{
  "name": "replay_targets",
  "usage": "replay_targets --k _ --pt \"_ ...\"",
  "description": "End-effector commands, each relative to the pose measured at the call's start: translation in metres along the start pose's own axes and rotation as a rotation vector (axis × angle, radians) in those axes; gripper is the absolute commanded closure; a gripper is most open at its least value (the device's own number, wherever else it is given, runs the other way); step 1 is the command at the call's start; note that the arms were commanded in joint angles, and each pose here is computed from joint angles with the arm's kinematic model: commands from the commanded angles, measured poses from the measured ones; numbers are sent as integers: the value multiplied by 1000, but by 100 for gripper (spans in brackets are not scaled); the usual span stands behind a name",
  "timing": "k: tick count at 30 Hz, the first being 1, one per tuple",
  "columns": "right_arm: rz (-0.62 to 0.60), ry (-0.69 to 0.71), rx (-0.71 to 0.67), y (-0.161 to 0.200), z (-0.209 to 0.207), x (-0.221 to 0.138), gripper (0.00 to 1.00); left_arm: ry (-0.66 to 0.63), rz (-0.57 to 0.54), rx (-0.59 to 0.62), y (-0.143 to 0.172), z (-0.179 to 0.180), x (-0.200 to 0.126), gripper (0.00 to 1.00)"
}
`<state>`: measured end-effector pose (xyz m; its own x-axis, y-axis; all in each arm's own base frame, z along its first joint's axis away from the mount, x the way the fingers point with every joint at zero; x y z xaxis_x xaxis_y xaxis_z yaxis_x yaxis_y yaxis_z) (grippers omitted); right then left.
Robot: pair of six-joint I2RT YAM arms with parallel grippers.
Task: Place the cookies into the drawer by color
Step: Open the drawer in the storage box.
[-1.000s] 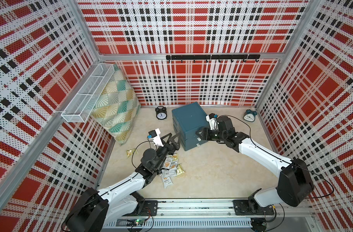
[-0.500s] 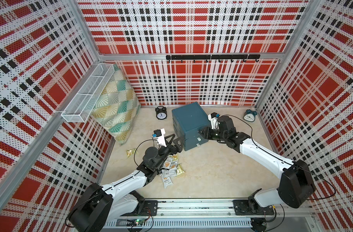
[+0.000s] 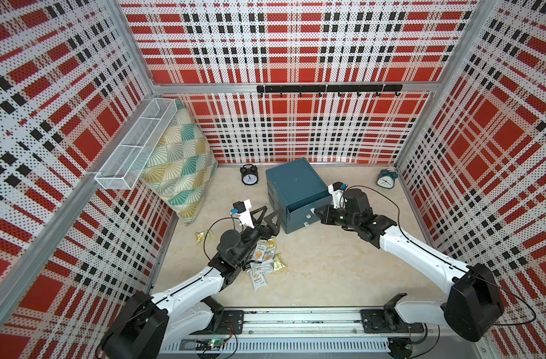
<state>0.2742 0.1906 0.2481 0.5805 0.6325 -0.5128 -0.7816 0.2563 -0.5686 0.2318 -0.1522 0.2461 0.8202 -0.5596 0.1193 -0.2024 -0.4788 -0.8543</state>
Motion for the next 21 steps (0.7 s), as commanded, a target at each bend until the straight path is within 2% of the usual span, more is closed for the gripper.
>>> replay_targets --k 1,10,14,17,19,21 --pt "-4 34 -5 12 -3 -16 94 -25 -29 13 -4 4 -5 1" --pt "-23 60 8 40 -15 -49 93 -89 -60 -7 -11 15 -12 1" --pt "-29 59 13 46 -19 -56 90 -147 -70 -13 -13 25 -15 1" --pt "-25 56 5 47 -19 -56 76 -175 -76 -26 -14 31 -16 0" --pt "-22 55 -5 46 -18 -57 58 -186 -75 -30 -14 34 -17 0" --pt "-22 51 -16 45 -16 -58 47 -196 -79 -35 -15 37 -18 0"
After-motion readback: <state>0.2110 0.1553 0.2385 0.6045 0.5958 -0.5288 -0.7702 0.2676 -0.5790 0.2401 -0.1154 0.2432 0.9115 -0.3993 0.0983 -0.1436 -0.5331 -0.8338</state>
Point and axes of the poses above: each gripper's point midway between its finger pads, its own x axis out along the fingers, its own z axis along the line the jaws close on, y = z × x, the point moved 8 cm from there along -x, back along the fingers, and after that the axes turned 5 degrees about x, right-handed, at the moved point
